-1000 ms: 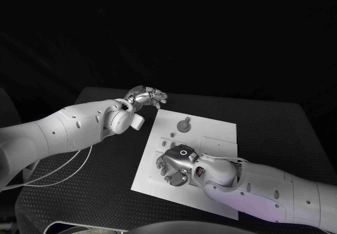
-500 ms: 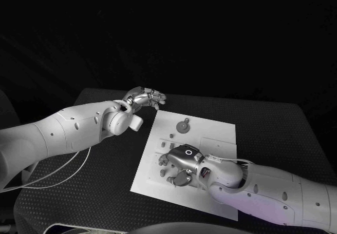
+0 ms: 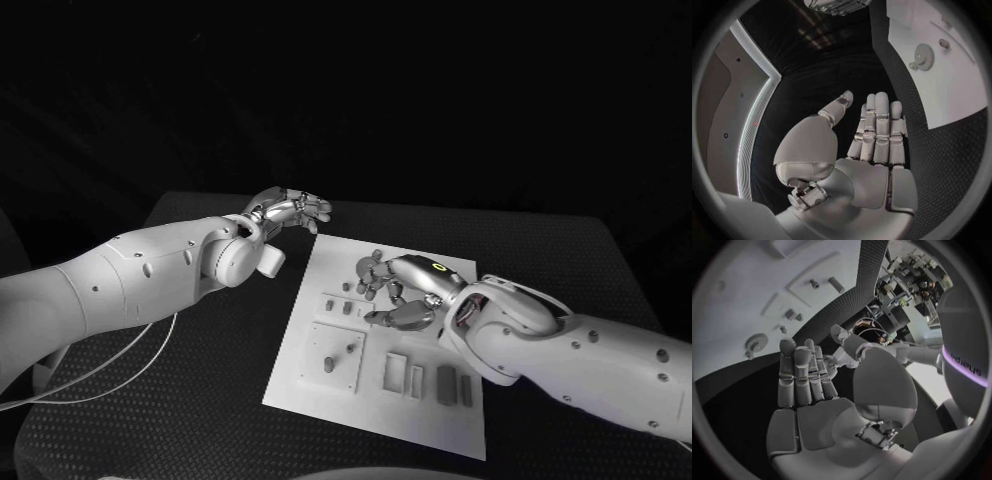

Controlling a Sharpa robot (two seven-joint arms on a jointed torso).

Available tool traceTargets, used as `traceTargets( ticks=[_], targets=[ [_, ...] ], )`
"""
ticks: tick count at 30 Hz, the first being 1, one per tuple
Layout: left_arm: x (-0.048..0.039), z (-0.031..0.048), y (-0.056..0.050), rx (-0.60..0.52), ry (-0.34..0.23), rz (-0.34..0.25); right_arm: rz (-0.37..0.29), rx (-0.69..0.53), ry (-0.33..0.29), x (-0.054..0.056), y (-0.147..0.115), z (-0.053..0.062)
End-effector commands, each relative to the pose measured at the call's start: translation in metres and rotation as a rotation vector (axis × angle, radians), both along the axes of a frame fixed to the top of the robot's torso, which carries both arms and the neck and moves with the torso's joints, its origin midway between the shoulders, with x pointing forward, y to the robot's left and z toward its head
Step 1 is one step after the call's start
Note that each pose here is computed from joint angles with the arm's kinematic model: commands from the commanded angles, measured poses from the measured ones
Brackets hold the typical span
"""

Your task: Assemble the parts on the task board

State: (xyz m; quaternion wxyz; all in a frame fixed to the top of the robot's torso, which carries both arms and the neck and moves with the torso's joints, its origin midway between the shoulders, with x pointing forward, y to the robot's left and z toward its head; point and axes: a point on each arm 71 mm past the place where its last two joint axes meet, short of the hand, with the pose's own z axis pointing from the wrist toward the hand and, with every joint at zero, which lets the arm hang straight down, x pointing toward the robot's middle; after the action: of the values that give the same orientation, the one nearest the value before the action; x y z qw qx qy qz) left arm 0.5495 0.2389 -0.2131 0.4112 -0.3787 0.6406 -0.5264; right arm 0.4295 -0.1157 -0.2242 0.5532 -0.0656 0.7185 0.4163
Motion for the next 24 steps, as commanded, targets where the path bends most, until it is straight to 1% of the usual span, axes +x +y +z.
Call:
traceTargets(
  ticks=[1, 3, 5, 7, 8, 9, 11, 13, 14, 16, 20, 24],
  targets=[
    [0.0001, 0.0008, 0.000, -0.011, -0.001, -0.009, -0.083, 0.067, 0.301, 0.008, -0.024, -0.008],
    [0.0002, 0.0006, 0.000, -0.010, -0.001, -0.008, -0.115, 0.018, 0.365, 0.012, -0.041, -0.012],
    [0.0000, -0.0001, 0.001, -0.008, 0.000, -0.008, -0.168, 0.003, 0.425, 0.013, -0.058, -0.015],
    [-0.0003, -0.0011, 0.001, -0.006, 0.002, -0.008, -0.195, -0.043, 0.503, 0.011, -0.071, -0.022],
    [-0.0007, -0.0019, 0.001, -0.005, 0.004, -0.010, -0.230, -0.059, 0.544, 0.010, -0.080, -0.024],
    [-0.0010, -0.0026, 0.001, -0.003, 0.005, -0.010, -0.250, -0.075, 0.565, 0.010, -0.085, -0.026],
    [-0.0016, -0.0039, 0.001, -0.001, 0.008, -0.012, -0.269, -0.153, 0.645, 0.005, -0.098, -0.032],
    [-0.0023, -0.0051, 0.001, 0.000, 0.011, -0.014, -0.300, -0.247, 0.720, -0.003, -0.110, -0.038],
    [-0.0024, -0.0054, 0.001, 0.001, 0.012, -0.014, -0.297, -0.277, 0.745, -0.006, -0.114, -0.039],
    [-0.0027, -0.0061, 0.002, 0.002, 0.014, -0.014, -0.322, -0.300, 0.777, -0.014, -0.121, -0.042],
    [-0.0030, -0.0071, 0.002, 0.003, 0.016, -0.016, -0.331, -0.332, 0.799, -0.024, -0.127, -0.041],
    [-0.0034, -0.0078, 0.000, 0.002, 0.019, -0.021, -0.326, -0.346, 0.834, -0.033, -0.126, -0.044]
  ],
)
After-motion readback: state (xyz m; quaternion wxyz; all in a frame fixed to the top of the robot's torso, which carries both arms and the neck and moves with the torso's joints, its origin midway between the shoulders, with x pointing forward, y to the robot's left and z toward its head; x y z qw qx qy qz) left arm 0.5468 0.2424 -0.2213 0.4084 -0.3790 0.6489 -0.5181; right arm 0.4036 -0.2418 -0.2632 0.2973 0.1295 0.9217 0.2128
